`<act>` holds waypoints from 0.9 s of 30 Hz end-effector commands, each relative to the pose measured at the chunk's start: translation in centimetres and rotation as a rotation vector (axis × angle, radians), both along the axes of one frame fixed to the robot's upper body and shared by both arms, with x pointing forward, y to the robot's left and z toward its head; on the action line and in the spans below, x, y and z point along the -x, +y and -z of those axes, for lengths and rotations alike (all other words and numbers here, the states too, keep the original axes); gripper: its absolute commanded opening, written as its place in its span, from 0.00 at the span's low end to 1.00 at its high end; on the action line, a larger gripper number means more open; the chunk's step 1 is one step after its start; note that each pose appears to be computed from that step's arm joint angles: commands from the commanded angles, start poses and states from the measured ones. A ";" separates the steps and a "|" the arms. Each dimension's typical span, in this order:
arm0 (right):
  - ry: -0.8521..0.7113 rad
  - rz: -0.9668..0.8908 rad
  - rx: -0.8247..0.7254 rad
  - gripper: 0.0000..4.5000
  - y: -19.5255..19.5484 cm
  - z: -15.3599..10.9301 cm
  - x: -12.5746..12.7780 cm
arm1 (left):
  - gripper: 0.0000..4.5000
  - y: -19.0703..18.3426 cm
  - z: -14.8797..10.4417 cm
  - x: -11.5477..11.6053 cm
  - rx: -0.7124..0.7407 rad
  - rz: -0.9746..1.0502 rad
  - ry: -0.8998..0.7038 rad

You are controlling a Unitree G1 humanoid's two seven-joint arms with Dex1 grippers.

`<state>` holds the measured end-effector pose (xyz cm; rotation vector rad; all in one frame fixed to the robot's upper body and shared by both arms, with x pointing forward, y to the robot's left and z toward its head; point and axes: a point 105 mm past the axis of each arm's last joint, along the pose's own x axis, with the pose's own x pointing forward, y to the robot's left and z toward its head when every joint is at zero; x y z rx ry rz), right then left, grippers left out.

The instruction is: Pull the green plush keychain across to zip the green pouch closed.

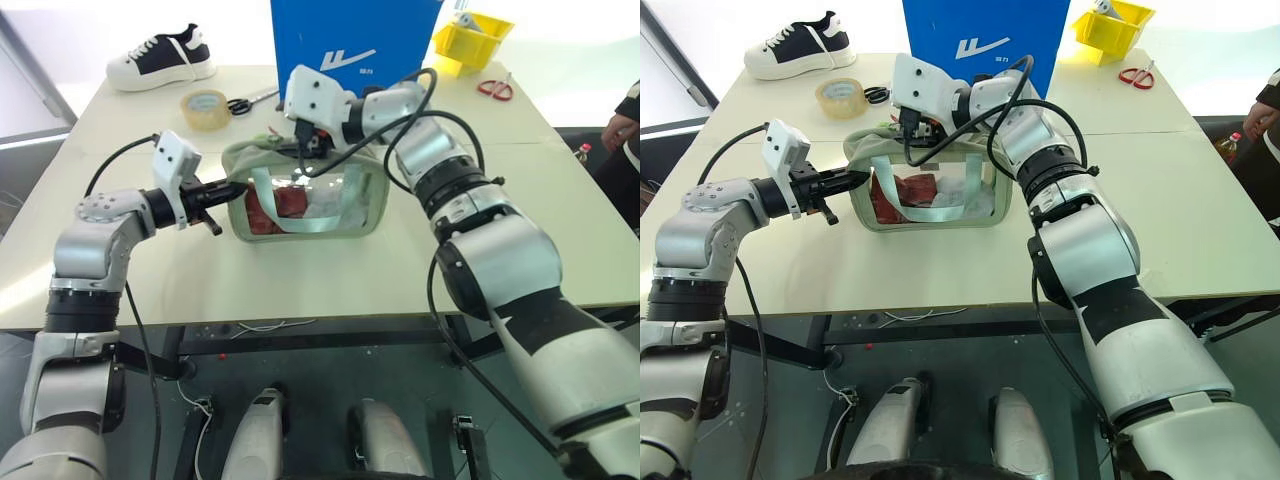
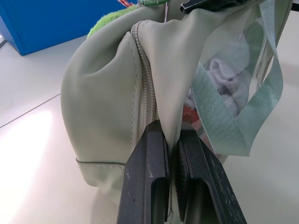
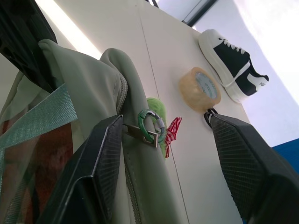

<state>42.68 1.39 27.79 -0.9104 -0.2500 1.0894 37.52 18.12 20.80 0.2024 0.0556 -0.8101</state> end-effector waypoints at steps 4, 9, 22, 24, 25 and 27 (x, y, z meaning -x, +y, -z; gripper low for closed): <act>-0.033 -0.005 0.045 0.02 0.5 0.1 0.1 | 0.00 -0.4 -1.5 0.3 -0.006 0.012 -0.061; -0.040 0.013 0.069 0.02 0.2 0.2 -0.1 | 0.00 -0.5 -1.5 0.2 -0.004 0.010 -0.063; -0.026 0.022 -0.134 0.02 -2.9 -5.0 0.1 | 0.00 -0.3 -1.7 0.1 0.000 -0.001 -0.070; -0.043 0.062 -0.147 0.02 -4.7 -5.6 -0.2 | 0.00 -0.2 -1.6 0.2 -0.001 -0.003 -0.068; -0.054 0.093 -0.149 0.02 -5.9 -5.7 -0.5 | 0.00 -0.2 -1.5 0.2 -0.002 -0.004 -0.067; -0.060 0.166 -0.146 0.02 -8.6 -5.6 -0.9 | 0.00 0.0 -1.3 0.3 -0.002 -0.009 -0.061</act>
